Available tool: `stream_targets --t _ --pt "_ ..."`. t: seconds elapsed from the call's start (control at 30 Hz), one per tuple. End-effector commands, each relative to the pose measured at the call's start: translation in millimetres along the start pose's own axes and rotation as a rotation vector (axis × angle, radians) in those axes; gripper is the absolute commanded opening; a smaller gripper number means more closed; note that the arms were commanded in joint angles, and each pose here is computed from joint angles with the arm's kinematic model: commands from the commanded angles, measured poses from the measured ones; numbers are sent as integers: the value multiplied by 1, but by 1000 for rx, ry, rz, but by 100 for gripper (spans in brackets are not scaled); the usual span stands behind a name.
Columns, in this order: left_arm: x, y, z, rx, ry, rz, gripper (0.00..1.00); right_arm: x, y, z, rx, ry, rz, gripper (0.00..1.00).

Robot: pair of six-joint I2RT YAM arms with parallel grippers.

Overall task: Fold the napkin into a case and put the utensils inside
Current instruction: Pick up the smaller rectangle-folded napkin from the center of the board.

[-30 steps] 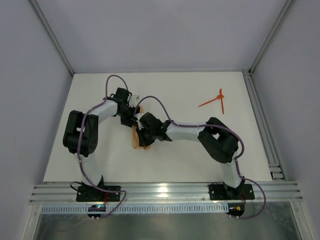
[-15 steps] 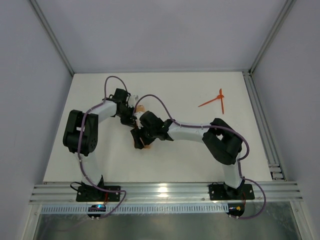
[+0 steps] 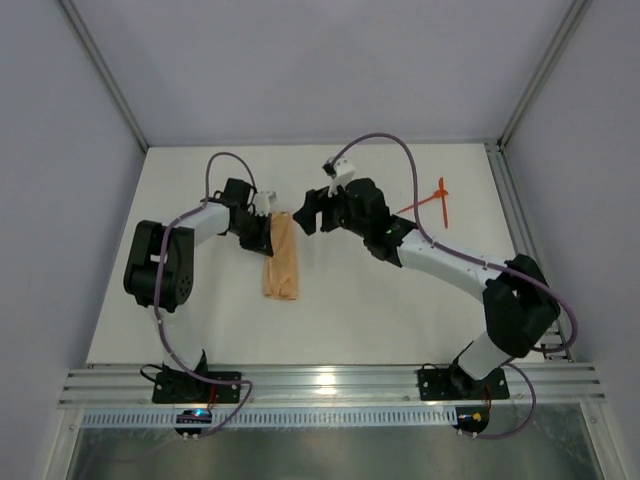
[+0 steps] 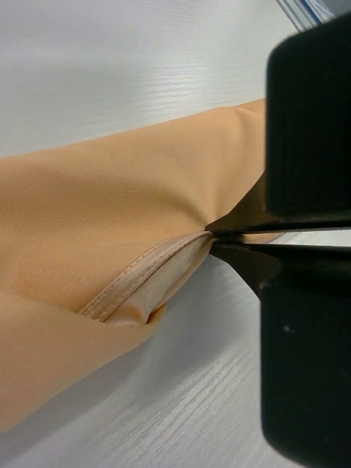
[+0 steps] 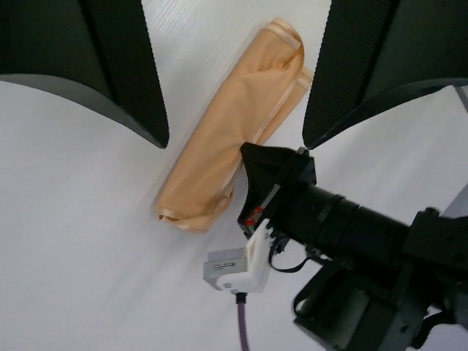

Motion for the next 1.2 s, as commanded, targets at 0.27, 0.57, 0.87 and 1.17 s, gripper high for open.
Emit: stream_targets --t 0.27,0.57,0.87,1.17 --pt "10 0 -18 19 -47 -44 0 -55 -80 -81 272 -584 260 66" --pt "15 4 -16 -11 -26 -82 0 -60 -104 -136 415 -766 141 57" --pt "23 5 -23 -14 11 -109 0 -43 -117 -177 504 -885 36 57" --pt "34 1 -27 -2 37 -92 0 -28 -126 -174 458 -904 117 44"
Point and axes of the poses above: each gripper's point midway between its finger pads, its own y axis back along the fingers, its own x axis along the line the jaws close on, z = x × y, the point moved 6 cm from there along y, back along the fingers, and after that the axes turned 8 degrees about -y, right-handed, at the moved point
